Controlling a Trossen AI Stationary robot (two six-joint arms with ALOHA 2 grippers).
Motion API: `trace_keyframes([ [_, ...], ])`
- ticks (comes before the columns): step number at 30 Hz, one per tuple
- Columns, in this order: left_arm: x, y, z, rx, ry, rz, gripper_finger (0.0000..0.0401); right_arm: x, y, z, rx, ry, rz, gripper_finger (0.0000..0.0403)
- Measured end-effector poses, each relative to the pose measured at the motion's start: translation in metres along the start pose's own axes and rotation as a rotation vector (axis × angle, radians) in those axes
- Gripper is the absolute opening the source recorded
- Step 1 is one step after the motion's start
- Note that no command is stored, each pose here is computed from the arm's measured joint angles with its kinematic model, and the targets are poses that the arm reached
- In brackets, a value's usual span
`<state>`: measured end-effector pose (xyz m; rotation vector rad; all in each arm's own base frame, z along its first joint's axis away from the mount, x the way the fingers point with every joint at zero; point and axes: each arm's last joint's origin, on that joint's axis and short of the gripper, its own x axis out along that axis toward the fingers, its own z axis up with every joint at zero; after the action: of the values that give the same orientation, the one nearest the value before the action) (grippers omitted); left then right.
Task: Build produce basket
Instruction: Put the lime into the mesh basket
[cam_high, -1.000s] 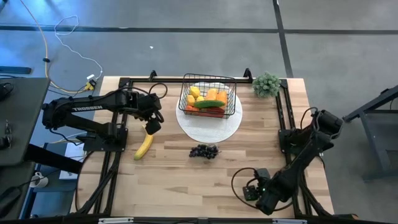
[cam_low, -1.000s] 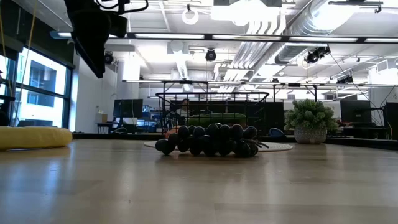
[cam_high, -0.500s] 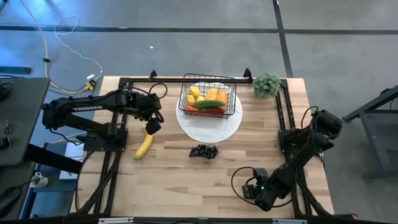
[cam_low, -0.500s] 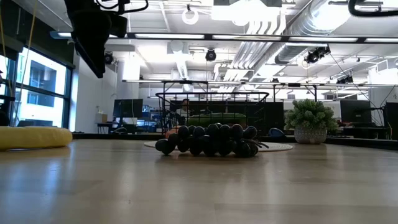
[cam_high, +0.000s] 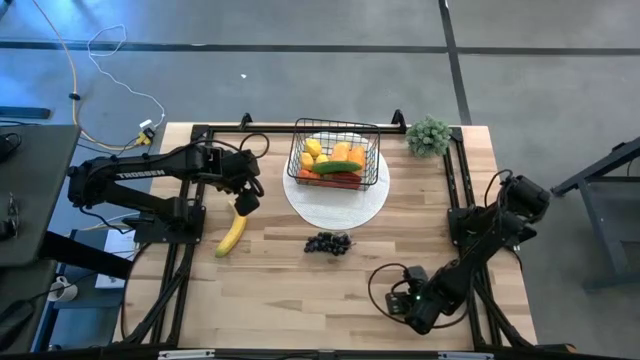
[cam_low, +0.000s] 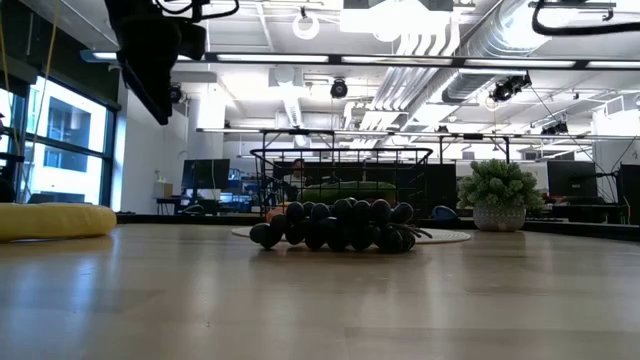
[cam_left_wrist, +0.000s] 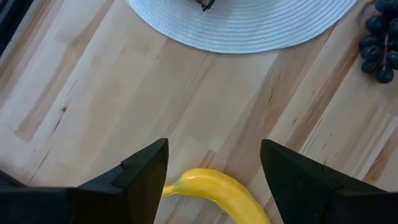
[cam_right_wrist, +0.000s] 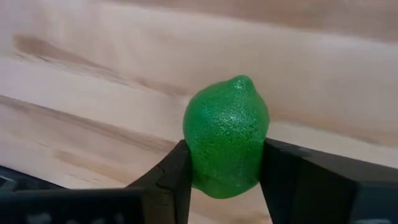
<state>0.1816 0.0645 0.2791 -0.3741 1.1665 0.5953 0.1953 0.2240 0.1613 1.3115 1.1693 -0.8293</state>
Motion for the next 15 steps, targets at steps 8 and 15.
trace_keyframes([
  [8,0.000,-0.001,0.004,-0.006,-0.042,-0.014,0.0245,-0.024,0.022,0.026,0.007,-0.108,0.183,0.0116],
  [15,0.000,-0.003,0.011,-0.009,-0.117,-0.008,0.0245,-0.062,0.044,0.077,-0.008,-0.250,0.329,0.0112],
])
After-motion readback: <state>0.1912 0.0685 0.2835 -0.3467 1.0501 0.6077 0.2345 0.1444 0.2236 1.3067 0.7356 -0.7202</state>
